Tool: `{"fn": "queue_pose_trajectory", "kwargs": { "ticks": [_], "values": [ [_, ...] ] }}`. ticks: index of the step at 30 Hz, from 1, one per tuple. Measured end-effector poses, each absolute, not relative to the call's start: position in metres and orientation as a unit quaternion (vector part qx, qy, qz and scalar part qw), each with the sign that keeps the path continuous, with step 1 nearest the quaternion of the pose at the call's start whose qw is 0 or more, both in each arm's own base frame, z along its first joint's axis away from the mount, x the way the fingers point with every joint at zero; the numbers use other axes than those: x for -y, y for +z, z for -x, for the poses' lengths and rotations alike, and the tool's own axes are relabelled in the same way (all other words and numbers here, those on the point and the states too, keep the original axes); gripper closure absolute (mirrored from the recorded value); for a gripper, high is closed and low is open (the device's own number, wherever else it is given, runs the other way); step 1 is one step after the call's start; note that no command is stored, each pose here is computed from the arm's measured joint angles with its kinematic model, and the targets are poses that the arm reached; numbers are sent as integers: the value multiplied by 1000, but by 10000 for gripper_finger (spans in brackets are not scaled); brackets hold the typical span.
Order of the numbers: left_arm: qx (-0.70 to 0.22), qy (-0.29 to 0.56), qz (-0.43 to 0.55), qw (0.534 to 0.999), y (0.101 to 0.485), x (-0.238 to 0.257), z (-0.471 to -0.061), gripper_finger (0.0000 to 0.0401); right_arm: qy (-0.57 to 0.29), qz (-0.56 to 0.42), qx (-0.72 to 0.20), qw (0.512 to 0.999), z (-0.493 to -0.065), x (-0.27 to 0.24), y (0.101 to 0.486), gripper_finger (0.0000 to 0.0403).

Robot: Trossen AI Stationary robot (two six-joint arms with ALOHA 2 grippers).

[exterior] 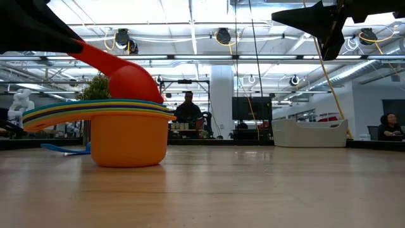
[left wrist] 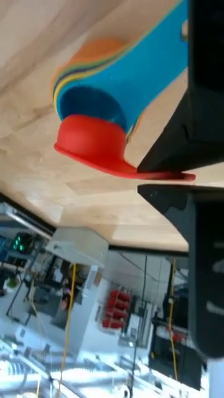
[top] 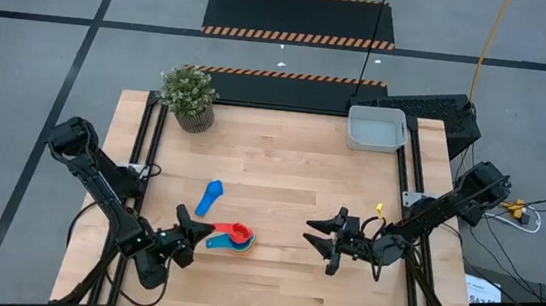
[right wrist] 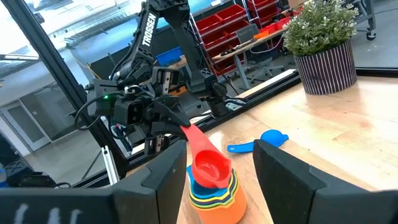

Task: Nest measuring cups in basket
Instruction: Stack the red measuring cup on the light blue measuring cup, then stack the light blue measuring cup on the red measuring cup

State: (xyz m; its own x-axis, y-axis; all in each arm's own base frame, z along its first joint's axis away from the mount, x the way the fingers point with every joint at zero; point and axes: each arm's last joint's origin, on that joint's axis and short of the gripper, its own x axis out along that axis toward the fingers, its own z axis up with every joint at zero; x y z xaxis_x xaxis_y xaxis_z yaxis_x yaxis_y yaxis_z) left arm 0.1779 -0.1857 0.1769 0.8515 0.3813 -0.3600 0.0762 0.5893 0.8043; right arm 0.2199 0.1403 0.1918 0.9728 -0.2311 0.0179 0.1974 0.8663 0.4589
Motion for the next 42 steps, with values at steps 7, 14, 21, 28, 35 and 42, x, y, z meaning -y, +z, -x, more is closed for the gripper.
{"fn": "queue_pose_trajectory", "kwargs": {
  "ticks": [7, 14, 21, 28, 35, 42],
  "values": [
    [-280, 60, -419, 862, 175, 183, -182, 313, -111, -234, 36, 965, -220, -140, 192, 222],
    [-290, 44, -396, 870, 174, 184, -182, 255, -110, -234, 36, 965, -220, -140, 192, 222],
    [-312, 13, -346, 885, 171, 184, -183, 195, -110, -232, 36, 966, -220, -140, 192, 222],
    [-350, -19, -282, 893, 168, 181, -187, 200, -110, -232, 36, 966, -220, -140, 192, 222],
    [-355, -13, -227, 907, 170, 180, -187, 221, -111, -227, 35, 967, -220, -140, 192, 222],
    [-319, 38, -75, 944, 200, 163, -188, 225, -124, -83, -9, 989, -222, -137, 184, 222]
  ]
}}
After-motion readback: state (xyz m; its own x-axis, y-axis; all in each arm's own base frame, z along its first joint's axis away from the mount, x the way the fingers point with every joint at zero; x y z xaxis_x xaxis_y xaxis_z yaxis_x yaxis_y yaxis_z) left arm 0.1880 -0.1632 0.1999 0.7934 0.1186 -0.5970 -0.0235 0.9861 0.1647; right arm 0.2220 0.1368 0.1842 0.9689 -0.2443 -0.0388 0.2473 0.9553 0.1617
